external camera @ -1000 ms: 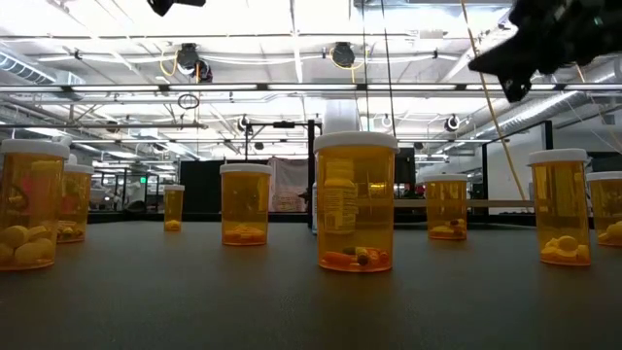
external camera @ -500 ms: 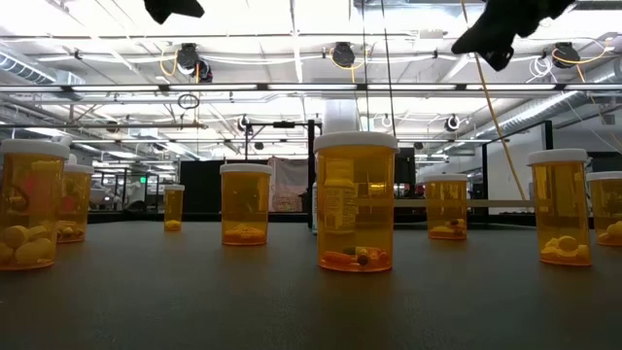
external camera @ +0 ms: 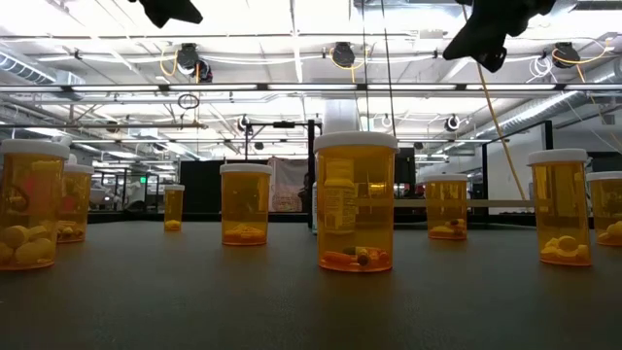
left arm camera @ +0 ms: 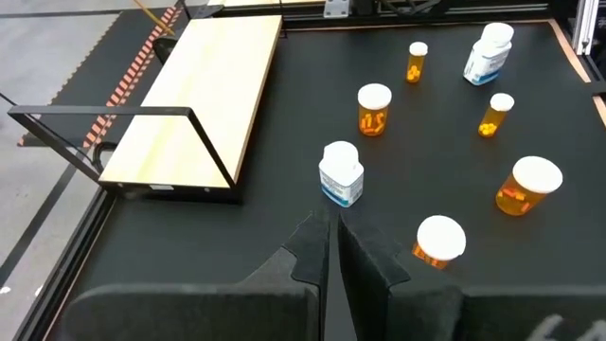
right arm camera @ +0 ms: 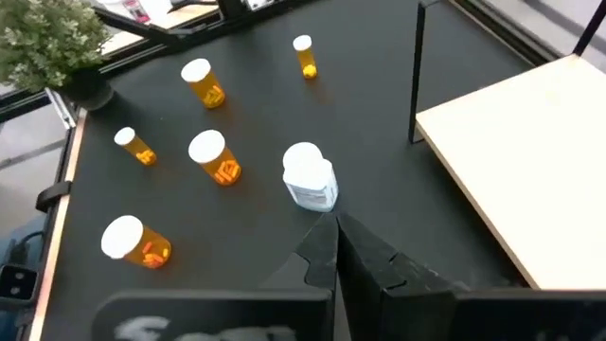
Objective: Pick and place medicine bottles onto shelf by color
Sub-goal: Put the small orange pill bottle on the shelf
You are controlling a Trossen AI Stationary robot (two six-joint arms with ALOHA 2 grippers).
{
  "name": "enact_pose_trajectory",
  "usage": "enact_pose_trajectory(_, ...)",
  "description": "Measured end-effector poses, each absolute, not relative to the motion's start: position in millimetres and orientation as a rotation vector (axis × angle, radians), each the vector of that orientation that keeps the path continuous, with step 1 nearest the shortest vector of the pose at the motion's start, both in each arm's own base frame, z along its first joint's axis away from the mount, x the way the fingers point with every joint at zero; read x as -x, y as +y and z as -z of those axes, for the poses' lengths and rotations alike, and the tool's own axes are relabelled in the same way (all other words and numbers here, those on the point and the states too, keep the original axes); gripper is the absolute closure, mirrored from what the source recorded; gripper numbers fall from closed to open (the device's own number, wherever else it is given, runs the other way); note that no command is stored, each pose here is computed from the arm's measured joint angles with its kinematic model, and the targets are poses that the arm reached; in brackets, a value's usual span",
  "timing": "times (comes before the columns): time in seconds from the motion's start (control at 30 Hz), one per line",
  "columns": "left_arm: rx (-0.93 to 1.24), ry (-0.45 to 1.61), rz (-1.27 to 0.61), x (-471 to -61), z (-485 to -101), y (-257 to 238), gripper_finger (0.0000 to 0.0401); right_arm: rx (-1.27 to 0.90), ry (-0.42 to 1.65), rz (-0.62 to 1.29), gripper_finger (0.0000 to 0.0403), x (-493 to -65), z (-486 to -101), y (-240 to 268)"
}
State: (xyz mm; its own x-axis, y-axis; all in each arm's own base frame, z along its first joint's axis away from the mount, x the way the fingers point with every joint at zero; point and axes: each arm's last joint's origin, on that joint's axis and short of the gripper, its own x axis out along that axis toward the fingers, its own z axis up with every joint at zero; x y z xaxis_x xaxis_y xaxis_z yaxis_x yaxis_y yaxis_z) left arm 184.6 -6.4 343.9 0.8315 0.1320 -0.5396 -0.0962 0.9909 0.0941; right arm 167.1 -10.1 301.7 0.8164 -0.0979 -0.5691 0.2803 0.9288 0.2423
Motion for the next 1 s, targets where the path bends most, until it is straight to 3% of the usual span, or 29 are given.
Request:
enact_pose_trajectory(0.3, -0.064, 0.577, -0.121, -184.6, -343.9, -6.4, 0.037, -0.271, 0.584, 0.283, 0.0403, -177.0, -295.3, 12.4)
enact_pose_trajectory(0.67, -0.02, 0.657, -0.16, -190.3, -312.3, -2.4, 0.0368, -0.223, 0.56, 0.179, 0.0403, -191.2, -267.9, 39.4)
enact_pose_trajectory(1.0, 0.063, 0.773, -0.255, -202.9, -294.9, 10.8, 0.028, -0.2, 0.578, 0.175, 0.0403, -191.5, -265.8, 39.9)
